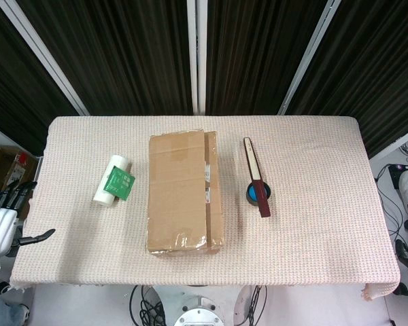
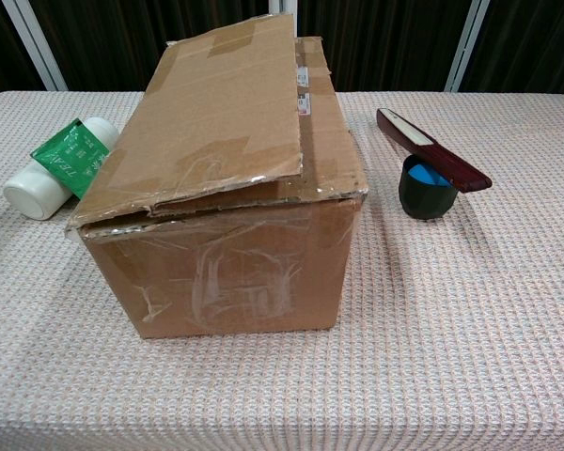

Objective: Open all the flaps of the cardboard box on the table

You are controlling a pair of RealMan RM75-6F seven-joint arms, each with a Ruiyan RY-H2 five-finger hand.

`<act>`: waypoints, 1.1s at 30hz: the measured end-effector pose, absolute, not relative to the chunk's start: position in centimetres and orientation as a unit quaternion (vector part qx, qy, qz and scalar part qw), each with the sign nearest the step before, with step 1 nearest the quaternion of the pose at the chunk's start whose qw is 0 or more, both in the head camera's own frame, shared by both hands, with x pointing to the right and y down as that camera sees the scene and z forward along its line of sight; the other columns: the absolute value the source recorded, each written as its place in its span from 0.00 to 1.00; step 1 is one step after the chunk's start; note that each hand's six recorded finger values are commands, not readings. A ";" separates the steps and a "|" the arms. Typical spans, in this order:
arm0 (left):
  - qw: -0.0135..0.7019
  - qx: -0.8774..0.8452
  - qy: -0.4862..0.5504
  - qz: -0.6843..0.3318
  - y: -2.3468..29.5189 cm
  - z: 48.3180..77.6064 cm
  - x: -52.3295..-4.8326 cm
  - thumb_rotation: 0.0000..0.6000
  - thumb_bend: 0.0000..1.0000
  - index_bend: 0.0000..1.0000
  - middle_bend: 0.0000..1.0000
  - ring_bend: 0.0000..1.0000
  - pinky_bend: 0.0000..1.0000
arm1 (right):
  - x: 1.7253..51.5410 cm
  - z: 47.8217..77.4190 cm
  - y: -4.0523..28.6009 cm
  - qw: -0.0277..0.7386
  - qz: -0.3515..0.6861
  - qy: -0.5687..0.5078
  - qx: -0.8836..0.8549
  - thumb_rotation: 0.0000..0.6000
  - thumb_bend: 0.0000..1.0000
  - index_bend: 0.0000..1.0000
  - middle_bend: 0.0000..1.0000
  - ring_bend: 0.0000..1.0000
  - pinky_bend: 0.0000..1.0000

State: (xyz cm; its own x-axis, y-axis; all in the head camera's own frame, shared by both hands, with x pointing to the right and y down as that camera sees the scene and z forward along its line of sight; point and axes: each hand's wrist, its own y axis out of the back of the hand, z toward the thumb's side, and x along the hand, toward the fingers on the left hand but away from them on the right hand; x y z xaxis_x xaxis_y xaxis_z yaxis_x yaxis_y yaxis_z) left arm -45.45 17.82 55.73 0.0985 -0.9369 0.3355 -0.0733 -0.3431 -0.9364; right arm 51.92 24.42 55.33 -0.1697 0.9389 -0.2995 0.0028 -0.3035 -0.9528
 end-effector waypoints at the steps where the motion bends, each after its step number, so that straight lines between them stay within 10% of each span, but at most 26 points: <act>1: 0.403 -0.622 0.407 -0.534 17.8 55.7 -45.4 0.62 0.00 0.10 0.10 0.06 0.21 | 51.9 55.4 24.4 0.379 0.616 -0.452 -0.522 1.00 0.35 0.00 0.00 0.00 0.00; 8: 0.395 -0.628 0.418 -0.524 17.7 55.4 -45.4 0.54 0.00 0.10 0.11 0.06 0.21 | 51.7 55.7 24.3 0.362 0.608 -0.458 -0.538 1.00 0.35 0.00 0.00 0.00 0.00; 14: 0.345 -0.655 0.447 -0.502 17.7 54.9 -45.0 0.02 0.00 0.14 0.12 0.05 0.18 | 51.7 55.7 24.4 0.358 0.604 -0.463 -0.541 1.00 0.35 0.00 0.00 0.00 0.00; 33: 0.422 -0.779 0.350 -0.305 9.5 49.9 -28.6 0.00 0.00 0.15 0.15 0.04 0.18 | 51.2 56.1 23.8 0.353 0.605 -0.456 -0.549 1.00 0.34 0.00 0.00 0.00 0.00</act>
State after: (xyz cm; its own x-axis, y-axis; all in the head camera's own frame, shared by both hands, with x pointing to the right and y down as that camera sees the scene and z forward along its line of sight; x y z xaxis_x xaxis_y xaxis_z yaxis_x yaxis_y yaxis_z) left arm -28.58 9.54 49.92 0.5695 -0.8023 0.1786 -0.2880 -0.3983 -0.8709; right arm 51.22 23.83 56.09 -0.1481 0.9275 -0.3431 0.0743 -0.3355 -0.9391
